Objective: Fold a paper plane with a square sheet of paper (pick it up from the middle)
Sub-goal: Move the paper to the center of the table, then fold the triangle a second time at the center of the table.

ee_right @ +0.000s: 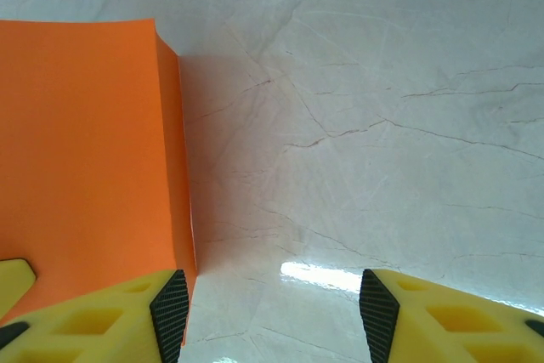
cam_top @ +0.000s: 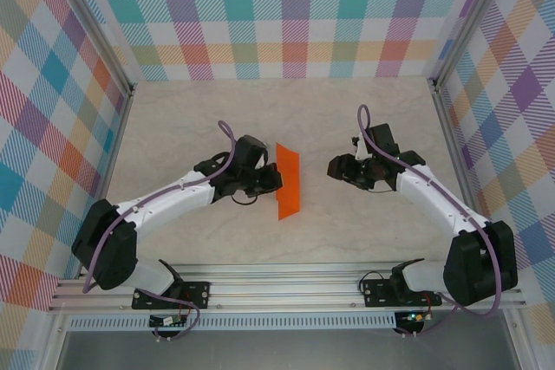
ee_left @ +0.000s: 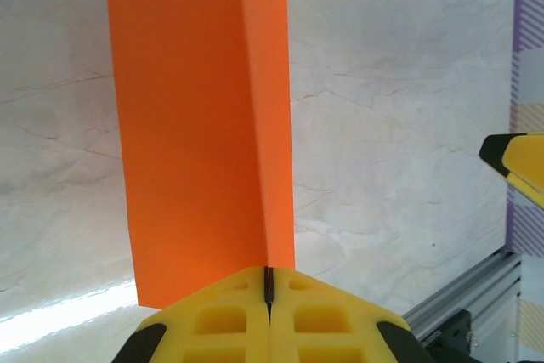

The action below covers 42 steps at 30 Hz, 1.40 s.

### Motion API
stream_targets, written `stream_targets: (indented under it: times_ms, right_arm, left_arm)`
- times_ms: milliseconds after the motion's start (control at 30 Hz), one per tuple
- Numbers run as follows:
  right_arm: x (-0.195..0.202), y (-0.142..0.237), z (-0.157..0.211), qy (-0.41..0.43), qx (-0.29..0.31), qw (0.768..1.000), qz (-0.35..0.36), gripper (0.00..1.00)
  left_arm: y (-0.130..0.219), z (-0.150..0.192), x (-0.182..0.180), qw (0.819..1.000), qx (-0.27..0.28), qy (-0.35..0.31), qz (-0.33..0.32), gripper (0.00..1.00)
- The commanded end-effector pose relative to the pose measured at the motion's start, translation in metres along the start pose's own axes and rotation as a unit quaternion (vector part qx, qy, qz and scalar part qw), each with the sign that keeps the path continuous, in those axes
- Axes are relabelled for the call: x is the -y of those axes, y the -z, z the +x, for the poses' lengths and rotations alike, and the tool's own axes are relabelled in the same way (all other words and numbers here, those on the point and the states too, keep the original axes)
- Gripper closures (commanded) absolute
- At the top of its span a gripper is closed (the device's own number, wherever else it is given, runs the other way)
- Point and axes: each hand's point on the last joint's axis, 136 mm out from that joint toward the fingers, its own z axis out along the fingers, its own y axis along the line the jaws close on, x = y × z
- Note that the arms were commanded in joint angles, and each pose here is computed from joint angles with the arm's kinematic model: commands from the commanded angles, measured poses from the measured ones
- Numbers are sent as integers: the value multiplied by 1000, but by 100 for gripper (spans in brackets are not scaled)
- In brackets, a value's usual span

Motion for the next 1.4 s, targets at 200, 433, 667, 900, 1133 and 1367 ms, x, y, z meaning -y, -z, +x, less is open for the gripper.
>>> stream_targets:
  times_ms: [200,433,667,900,1133,1367]
  right_arm:
    - [-3,-7,9,4,12,999,-41,41]
    - [-9,-5,15,36,29,996,-79,35]
    - [-21,-13,28,55,14,991,-120,31]
    - [-28,-23,41,74,7,990,-117,23]
    - [-38,-34,52,100,-4,987,-124,26]
    - [-58,-55,68,200,16,974,-103,33]
  left_arm:
    - [-34,5,-8,999,-23,21,-11,100]
    - [-61,11,-9,999,-40,31,-4,100]
    - [-71,13,-19,998,-44,35,-21,84]
    - [-74,5,-21,999,-42,28,-20,66]
    - [-84,-12,-22,997,-57,41,20,63]
    - [-93,-29,-30,994,-65,65,54,62]
